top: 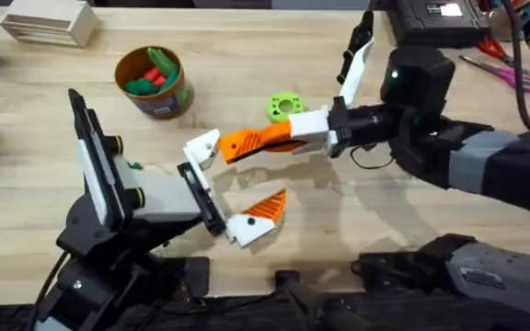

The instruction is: Pick up the gripper from the table and insert it into the empty holder that is missing its gripper. Then pick up a screw, insert it into the mounting hole, and use the screwdriver to tighten it. Finally, clean up the table by picking up the vegetable and placing it into the bucket.

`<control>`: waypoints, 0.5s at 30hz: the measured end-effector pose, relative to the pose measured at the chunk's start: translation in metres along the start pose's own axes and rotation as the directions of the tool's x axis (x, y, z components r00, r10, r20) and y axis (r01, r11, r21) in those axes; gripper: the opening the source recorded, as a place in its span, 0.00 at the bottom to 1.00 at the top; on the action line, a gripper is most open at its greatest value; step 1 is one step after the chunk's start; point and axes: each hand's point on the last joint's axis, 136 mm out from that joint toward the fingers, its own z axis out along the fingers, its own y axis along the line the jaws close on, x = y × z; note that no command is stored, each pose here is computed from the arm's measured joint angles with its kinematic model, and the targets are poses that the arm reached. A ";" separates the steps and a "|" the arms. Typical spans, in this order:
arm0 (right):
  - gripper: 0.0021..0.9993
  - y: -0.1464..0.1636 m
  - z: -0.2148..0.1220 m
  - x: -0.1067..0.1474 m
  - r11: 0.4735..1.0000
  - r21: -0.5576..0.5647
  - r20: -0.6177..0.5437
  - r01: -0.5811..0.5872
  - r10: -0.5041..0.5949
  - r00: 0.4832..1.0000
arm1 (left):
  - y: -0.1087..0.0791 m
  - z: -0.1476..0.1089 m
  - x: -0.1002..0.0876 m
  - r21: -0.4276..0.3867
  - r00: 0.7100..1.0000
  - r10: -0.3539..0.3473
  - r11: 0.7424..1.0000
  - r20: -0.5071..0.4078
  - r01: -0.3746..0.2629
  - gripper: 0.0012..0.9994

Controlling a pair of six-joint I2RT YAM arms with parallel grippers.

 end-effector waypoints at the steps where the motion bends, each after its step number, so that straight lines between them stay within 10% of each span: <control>1: 0.01 0.001 0.000 0.000 1.000 -0.002 0.001 -0.002 0.002 1.000 | 0.000 0.000 0.000 0.002 1.000 0.000 1.000 0.000 0.000 0.99; 15: 0.01 -0.006 0.011 0.001 0.999 -0.012 -0.041 -0.051 0.050 0.998 | 0.003 0.000 0.000 -0.015 1.000 -0.017 1.000 -0.001 0.017 0.99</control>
